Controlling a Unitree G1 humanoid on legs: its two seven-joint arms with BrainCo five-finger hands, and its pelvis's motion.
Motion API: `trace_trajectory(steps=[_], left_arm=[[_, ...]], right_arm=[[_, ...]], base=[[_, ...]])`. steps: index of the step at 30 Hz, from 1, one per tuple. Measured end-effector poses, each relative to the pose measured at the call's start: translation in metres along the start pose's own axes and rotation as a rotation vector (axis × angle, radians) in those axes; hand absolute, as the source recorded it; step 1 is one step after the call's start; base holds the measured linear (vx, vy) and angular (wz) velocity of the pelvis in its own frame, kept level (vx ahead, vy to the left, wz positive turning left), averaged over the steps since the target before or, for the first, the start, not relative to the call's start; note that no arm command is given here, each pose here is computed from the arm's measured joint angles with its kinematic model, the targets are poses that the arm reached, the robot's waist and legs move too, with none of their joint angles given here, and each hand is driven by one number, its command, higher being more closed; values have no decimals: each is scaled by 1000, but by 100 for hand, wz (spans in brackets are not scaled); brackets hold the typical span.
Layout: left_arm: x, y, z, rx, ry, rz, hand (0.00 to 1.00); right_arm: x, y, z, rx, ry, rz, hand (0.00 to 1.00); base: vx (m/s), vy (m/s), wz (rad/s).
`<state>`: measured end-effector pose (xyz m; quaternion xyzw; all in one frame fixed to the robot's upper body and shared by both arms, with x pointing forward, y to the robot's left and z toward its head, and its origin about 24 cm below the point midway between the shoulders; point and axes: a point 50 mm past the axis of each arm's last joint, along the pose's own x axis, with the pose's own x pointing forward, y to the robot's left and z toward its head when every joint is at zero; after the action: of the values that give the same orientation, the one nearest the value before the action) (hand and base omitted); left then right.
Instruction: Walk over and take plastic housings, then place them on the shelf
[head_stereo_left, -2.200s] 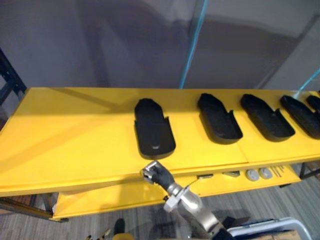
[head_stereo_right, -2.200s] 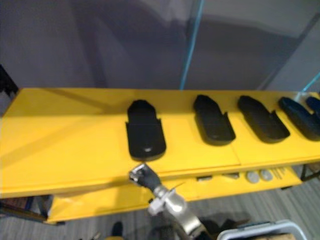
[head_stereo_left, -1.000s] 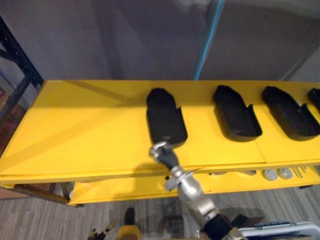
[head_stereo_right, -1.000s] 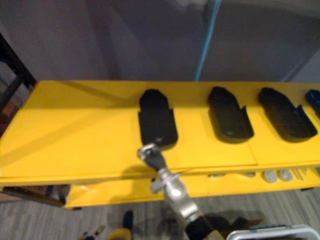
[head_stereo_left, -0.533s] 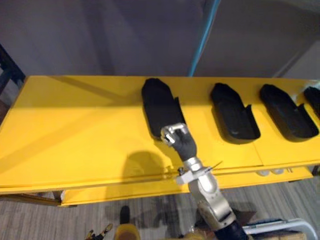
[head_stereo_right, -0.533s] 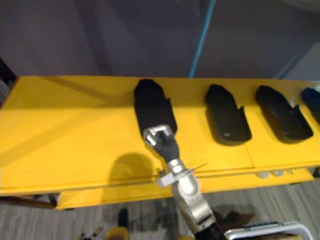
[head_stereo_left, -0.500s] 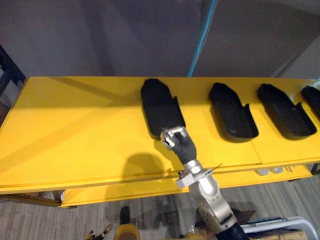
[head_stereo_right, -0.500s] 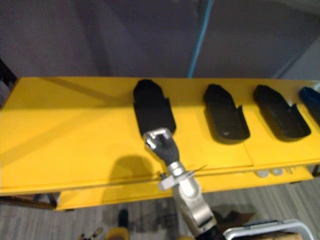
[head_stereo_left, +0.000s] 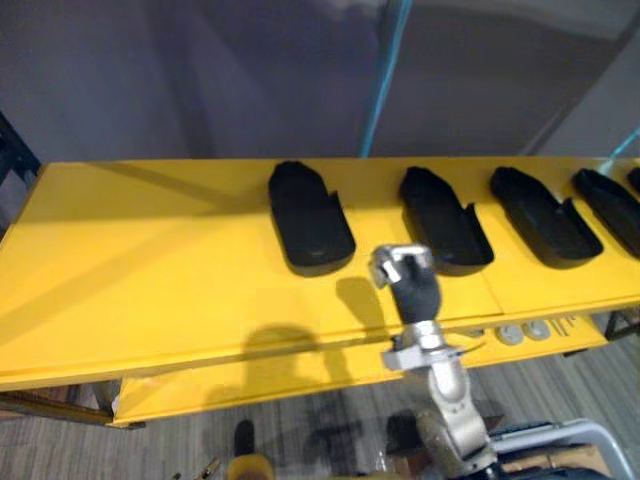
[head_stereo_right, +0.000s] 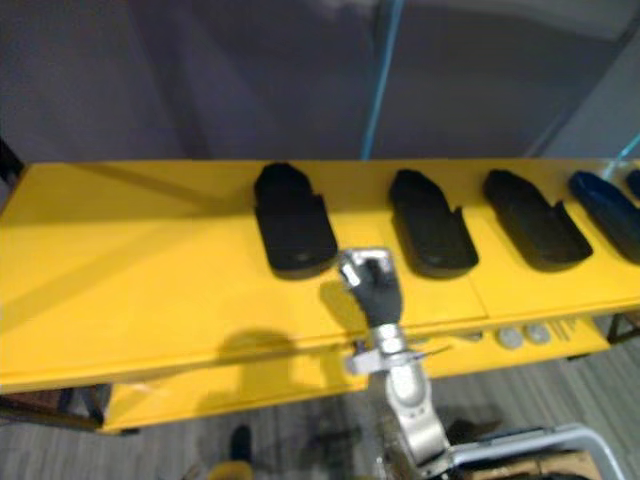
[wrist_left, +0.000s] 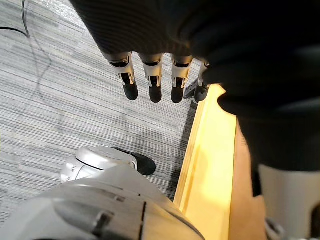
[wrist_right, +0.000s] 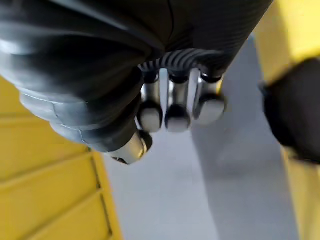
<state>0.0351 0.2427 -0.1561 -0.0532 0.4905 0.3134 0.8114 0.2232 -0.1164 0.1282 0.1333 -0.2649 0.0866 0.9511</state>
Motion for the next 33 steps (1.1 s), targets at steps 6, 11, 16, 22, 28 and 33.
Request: trace_trajectory(steps=[6, 11, 16, 22, 28, 33], left_arm=[[-1, -2, -2, 17, 3, -17, 0], [0, 0, -1, 25, 11, -15, 0], [1, 5, -1, 38, 26, -9, 0], [1, 6, 0, 61, 33, -24, 0], [2, 4, 1, 64, 42, -30, 0], [3, 0, 6, 71, 39, -39, 0]], right_arm=[[12, -61, 31, -612, -47, -20, 0], [34, -67, 45, -852, -37, 143, 0], [37, -63, 39, -944, 47, 320, 0], [57, -37, 37, -1002, 22, 570, 0], [62, -34, 22, -1070, 92, 693, 0], [68, -30, 12, -1093, 118, 742, 0]], base=[[-27, -6, -5], [-101, -31, -9], [-1, 42, 9], [-5, 12, 3], [-21, -8, 6], [0, 0, 0]])
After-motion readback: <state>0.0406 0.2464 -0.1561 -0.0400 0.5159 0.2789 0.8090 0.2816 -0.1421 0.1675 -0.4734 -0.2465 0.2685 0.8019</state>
